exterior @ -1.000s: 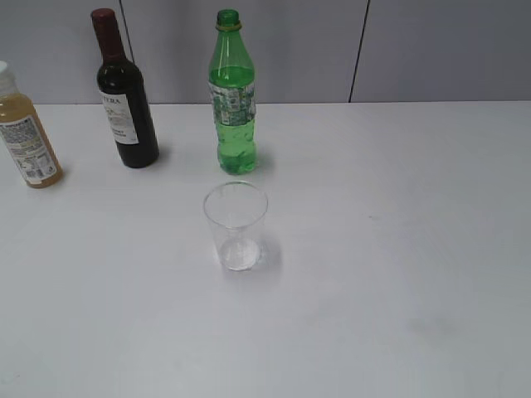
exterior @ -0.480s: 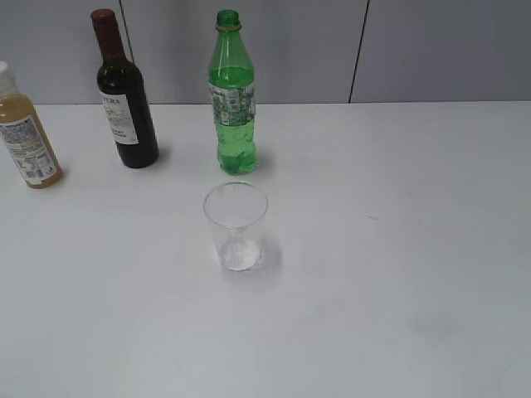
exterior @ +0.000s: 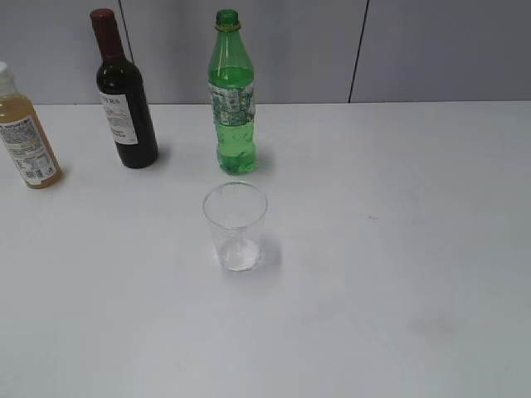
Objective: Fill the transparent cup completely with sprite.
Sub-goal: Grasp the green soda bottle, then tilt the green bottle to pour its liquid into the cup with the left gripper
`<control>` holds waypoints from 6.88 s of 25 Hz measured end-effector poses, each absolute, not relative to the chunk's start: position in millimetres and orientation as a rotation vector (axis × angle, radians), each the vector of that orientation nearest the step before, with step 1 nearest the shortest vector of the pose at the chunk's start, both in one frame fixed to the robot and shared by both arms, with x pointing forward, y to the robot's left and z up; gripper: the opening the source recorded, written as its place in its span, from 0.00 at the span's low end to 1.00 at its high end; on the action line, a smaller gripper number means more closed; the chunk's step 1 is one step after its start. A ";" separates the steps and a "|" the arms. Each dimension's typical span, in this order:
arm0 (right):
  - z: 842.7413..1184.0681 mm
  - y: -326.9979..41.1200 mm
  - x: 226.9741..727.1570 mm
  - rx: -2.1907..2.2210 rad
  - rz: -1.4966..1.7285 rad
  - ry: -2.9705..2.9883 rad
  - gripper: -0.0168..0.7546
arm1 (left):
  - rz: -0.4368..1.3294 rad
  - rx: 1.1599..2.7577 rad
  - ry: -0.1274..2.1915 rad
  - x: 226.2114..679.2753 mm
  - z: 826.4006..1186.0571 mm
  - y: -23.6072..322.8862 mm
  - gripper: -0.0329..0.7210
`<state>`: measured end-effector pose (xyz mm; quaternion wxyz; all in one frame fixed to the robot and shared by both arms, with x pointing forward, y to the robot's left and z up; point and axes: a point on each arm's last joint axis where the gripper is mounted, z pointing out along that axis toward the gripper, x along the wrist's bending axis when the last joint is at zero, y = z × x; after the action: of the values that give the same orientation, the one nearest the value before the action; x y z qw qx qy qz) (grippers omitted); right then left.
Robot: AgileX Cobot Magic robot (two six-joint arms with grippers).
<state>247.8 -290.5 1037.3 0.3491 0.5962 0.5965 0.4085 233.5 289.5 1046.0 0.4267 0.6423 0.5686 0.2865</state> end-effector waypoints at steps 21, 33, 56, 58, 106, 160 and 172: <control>1037.3 -290.5 247.8 1.545 1.060 1.546 0.76 | 0.843 1.600 1.307 272.9 1073.0 287.2 0.89; 1037.3 -290.5 247.8 1.545 1.060 1.546 0.76 | 0.948 1.505 1.279 378.2 1080.4 281.1 0.86; 1037.3 -290.5 247.8 1.545 1.060 1.546 0.76 | 0.851 1.506 0.977 509.4 992.4 213.8 0.83; 1037.3 -290.5 247.8 1.545 1.060 1.546 0.76 | 0.831 1.541 0.941 521.3 984.9 207.5 0.83; 1037.3 -290.5 247.8 1.545 1.060 1.546 0.75 | 0.579 1.585 0.675 673.5 884.8 115.9 0.94; 1037.3 -290.5 247.8 1.545 1.060 1.546 0.75 | 0.625 1.609 0.713 650.3 916.4 119.6 0.60; 1037.3 -290.5 247.8 1.545 1.060 1.546 0.75 | 0.749 1.627 0.811 595.7 939.6 162.1 0.60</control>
<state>247.8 -290.5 1037.3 0.3488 0.5962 0.5964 0.4089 595.7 162.1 939.6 0.5543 0.6888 0.3432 0.3171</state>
